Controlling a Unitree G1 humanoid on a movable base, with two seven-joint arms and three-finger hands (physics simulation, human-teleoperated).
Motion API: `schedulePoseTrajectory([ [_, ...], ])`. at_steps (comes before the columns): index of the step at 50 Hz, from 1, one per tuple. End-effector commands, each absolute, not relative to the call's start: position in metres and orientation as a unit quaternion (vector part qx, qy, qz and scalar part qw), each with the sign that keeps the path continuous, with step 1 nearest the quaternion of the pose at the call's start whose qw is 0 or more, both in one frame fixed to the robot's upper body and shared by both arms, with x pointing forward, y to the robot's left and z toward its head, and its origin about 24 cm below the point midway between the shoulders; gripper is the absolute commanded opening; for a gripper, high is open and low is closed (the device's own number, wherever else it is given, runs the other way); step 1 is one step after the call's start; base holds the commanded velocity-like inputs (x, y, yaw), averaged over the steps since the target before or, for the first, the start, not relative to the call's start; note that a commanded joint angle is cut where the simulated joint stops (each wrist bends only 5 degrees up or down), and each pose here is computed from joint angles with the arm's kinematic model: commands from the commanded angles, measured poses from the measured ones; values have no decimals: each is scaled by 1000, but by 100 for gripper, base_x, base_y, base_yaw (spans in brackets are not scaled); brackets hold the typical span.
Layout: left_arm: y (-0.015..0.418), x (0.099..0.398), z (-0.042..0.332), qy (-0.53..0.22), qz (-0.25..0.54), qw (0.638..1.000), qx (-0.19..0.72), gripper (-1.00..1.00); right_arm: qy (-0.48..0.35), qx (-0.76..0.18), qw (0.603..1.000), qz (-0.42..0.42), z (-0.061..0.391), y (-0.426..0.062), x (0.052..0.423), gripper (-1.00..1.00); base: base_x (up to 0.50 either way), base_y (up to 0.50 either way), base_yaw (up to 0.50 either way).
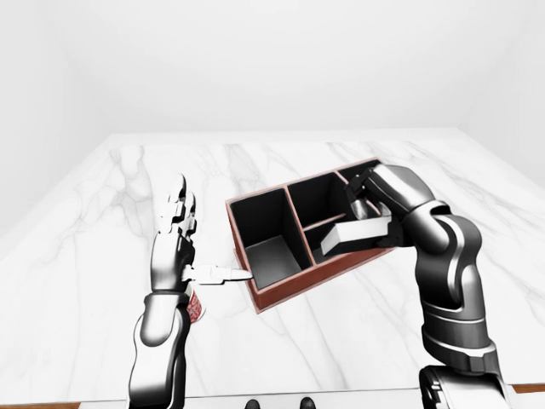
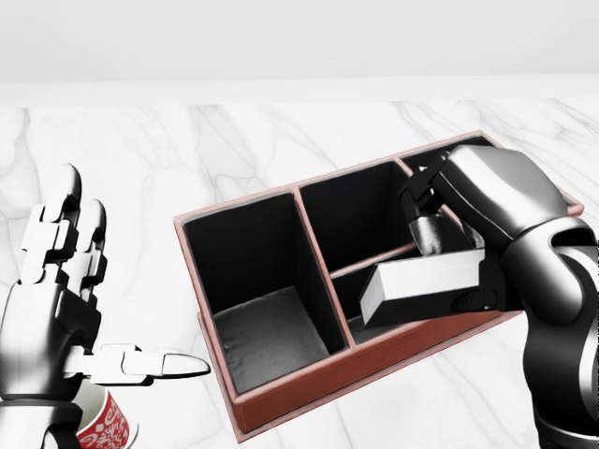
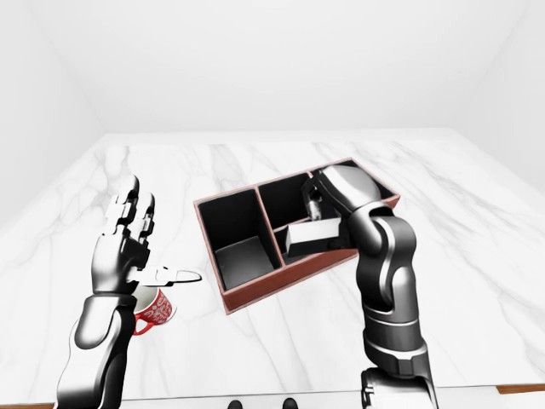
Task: Pick up the book and place it in the back compartment of the caddy.
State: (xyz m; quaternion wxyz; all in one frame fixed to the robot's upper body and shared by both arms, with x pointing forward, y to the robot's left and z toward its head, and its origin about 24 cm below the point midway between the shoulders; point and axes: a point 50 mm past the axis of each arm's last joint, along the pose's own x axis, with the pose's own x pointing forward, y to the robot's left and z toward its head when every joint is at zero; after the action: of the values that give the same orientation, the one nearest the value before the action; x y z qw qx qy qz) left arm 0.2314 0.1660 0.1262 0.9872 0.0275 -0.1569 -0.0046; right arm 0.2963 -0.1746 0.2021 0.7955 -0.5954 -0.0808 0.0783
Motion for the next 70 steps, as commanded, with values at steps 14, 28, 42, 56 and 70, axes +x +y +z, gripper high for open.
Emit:
schedulePoseTrajectory([
  [14,166,233,124,-151,-5,988,28,100,-87,-590,798,86,207,-169,304,-100,0,0,0],
  [28,167,232,127,-158,-4,987,28,100,-85,-584,803,82,203,-169,313,-100,0,0,0],
  [42,166,232,126,-157,-4,987,28,100,-85,-581,806,76,203,-169,319,-100,0,0,0],
  [56,166,232,125,-155,-4,988,28,100,-79,-579,808,74,199,-169,326,-100,0,0,0],
  [70,166,232,125,-155,-5,988,29,100,-71,-578,810,74,193,-167,331,-100,0,0,0],
])
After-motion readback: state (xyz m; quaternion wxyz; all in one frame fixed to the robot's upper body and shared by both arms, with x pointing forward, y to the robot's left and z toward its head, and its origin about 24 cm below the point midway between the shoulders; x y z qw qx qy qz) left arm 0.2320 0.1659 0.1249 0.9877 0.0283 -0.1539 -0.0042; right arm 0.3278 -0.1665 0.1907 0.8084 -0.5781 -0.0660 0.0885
